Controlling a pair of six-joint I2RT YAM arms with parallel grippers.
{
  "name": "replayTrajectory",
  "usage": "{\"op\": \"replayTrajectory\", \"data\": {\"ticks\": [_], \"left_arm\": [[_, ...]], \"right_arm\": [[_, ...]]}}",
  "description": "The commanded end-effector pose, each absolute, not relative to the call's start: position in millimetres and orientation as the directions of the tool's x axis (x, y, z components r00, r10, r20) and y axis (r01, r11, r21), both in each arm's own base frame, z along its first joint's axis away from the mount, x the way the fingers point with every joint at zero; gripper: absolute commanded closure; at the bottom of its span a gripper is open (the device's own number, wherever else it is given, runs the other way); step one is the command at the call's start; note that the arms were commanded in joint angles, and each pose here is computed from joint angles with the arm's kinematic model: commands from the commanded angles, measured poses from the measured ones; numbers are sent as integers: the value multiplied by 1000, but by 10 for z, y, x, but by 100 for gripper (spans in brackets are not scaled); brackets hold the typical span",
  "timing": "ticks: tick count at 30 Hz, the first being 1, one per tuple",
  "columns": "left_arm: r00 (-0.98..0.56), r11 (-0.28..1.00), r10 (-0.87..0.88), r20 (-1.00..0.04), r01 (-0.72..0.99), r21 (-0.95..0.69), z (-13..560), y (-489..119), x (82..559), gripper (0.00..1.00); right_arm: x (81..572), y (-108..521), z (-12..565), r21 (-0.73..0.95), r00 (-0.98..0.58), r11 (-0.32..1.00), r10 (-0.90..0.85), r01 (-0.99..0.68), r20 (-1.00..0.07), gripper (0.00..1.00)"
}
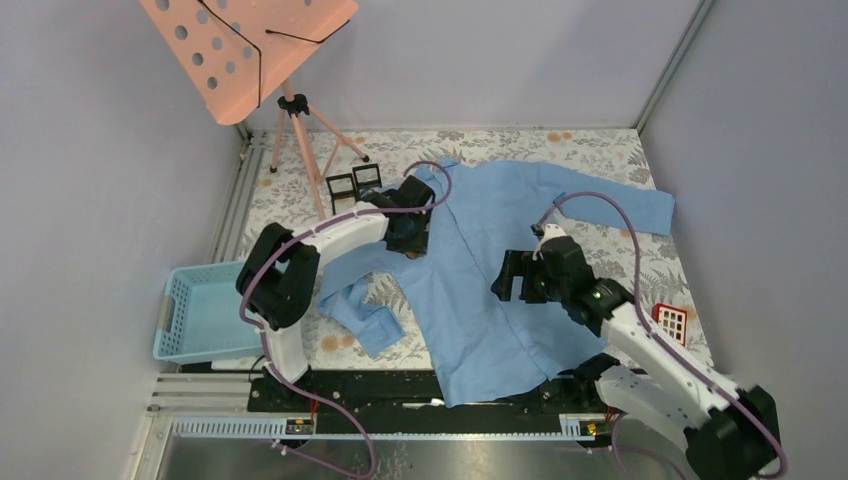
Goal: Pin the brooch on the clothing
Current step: Pick up the brooch from the center of the board.
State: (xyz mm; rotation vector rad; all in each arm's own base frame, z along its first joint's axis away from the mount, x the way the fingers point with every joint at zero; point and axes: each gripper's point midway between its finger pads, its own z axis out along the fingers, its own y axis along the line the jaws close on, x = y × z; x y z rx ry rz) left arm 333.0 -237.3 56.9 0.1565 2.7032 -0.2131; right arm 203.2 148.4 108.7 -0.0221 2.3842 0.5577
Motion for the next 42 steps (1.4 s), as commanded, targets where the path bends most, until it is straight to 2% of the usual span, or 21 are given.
{"op": "replayTrajectory", "data": {"ticks": [1, 9, 16, 23, 35, 42], "left_arm": [[-857, 953, 109, -503, 235, -193, 708, -2738, 3274, 59], [-811, 889, 222, -541, 396, -229, 483, -3116, 2965, 59], [-769, 849, 261, -584, 470, -240, 399, -3243, 2808, 59], [-731, 797, 259, -631, 531, -288, 439, -3291, 2665, 59], [-662, 731, 270, -699, 613, -299, 601, -3382, 2588, 59], [-653, 707, 282, -703, 637, -307, 634, -3439, 2548, 59]], "right_arm": [[2248, 1894, 1212, 484, -789, 840, 115, -247, -603, 3], [2539, 2179, 1150, 676, -869, 709, 188, -204, -459, 14], [2659, 2275, 969, 704, -912, 690, 164, -167, -377, 21], [2878, 2314, 894, 731, -918, 665, 177, -154, -354, 29], [2860, 2416, 695, 747, -956, 642, 75, -171, -284, 43], [2743, 2426, 534, 759, -971, 631, 35, -161, -235, 44]]}}
